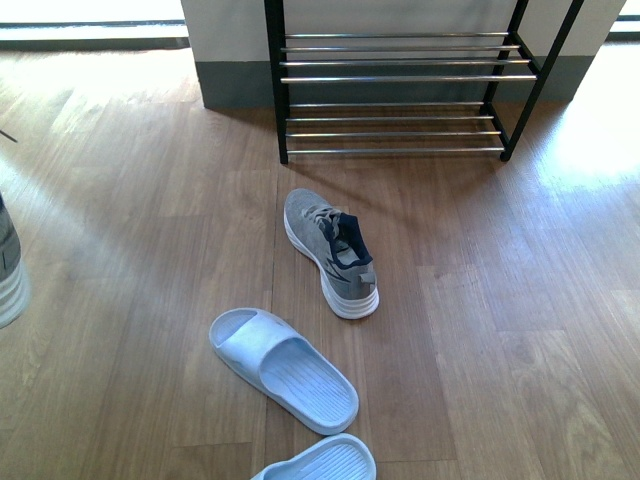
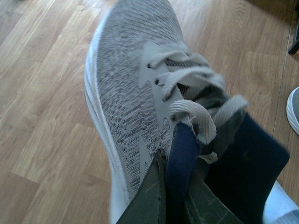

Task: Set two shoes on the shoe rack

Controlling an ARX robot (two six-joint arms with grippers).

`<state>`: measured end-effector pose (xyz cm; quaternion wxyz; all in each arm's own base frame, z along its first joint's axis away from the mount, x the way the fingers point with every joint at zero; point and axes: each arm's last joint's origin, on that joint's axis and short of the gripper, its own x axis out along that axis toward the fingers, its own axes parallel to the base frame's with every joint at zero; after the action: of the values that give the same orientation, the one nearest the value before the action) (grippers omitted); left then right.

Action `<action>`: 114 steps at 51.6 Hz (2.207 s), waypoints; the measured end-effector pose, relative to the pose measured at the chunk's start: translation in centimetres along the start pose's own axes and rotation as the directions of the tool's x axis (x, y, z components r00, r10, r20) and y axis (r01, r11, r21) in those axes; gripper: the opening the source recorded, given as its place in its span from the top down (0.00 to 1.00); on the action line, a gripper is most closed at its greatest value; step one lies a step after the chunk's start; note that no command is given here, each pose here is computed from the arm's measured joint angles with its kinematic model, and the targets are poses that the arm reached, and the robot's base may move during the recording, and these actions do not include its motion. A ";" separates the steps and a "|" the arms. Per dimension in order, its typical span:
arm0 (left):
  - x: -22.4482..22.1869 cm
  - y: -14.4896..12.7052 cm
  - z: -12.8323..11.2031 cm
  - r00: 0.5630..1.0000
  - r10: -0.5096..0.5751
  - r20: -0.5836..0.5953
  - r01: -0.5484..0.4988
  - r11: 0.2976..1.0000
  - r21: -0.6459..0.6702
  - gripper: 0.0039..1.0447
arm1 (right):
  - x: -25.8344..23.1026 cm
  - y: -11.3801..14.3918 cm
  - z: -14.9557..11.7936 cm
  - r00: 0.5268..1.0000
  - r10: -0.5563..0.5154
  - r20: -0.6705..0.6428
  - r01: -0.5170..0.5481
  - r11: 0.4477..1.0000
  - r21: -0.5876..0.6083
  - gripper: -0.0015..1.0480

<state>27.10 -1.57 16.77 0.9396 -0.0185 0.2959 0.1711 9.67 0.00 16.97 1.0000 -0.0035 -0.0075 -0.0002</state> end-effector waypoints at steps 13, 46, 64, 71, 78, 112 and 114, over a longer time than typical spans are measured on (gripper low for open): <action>-10.0 2.5 -0.2 0.984 0.017 0.176 -0.019 1.000 0.008 0.99 | 0.0 0.0 0.0 1.000 0.000 0.000 0.000 1.000 0.000 0.09; -15.3 7.5 -5.3 0.812 0.246 0.529 -0.199 0.969 -0.145 0.99 | 0.0 0.0 0.0 1.000 0.000 0.000 0.000 1.000 0.000 0.09; -15.3 7.5 -5.3 0.811 0.248 0.530 -0.204 0.969 -0.141 0.99 | 0.0 0.0 0.0 1.000 0.000 0.000 0.000 1.000 0.000 0.09; -15.3 7.5 -5.3 0.812 0.242 0.531 -0.199 0.970 -0.138 0.99 | 0.0 0.0 0.0 1.000 -0.001 0.000 0.001 1.000 0.000 0.09; -15.3 7.5 -5.3 0.814 0.234 0.532 -0.193 0.972 -0.133 0.99 | 0.0 0.0 0.0 1.000 0.000 0.001 0.000 1.000 0.000 0.09; -15.3 7.5 -5.4 0.812 0.243 0.530 -0.200 0.970 -0.138 0.99 | 5.2 2.6 -1.8 0.976 0.094 -0.197 -0.122 0.983 -0.139 0.09; -15.3 7.5 -5.4 0.812 0.243 0.530 -0.200 0.970 -0.137 0.99 | 7.3 2.9 -2.3 0.965 0.099 -0.245 -0.138 0.979 -0.149 0.09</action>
<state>9.93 0.03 21.42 0.9570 0.0302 0.0110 0.2884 16.99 2.91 14.75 0.9882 -0.0865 0.1116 0.0587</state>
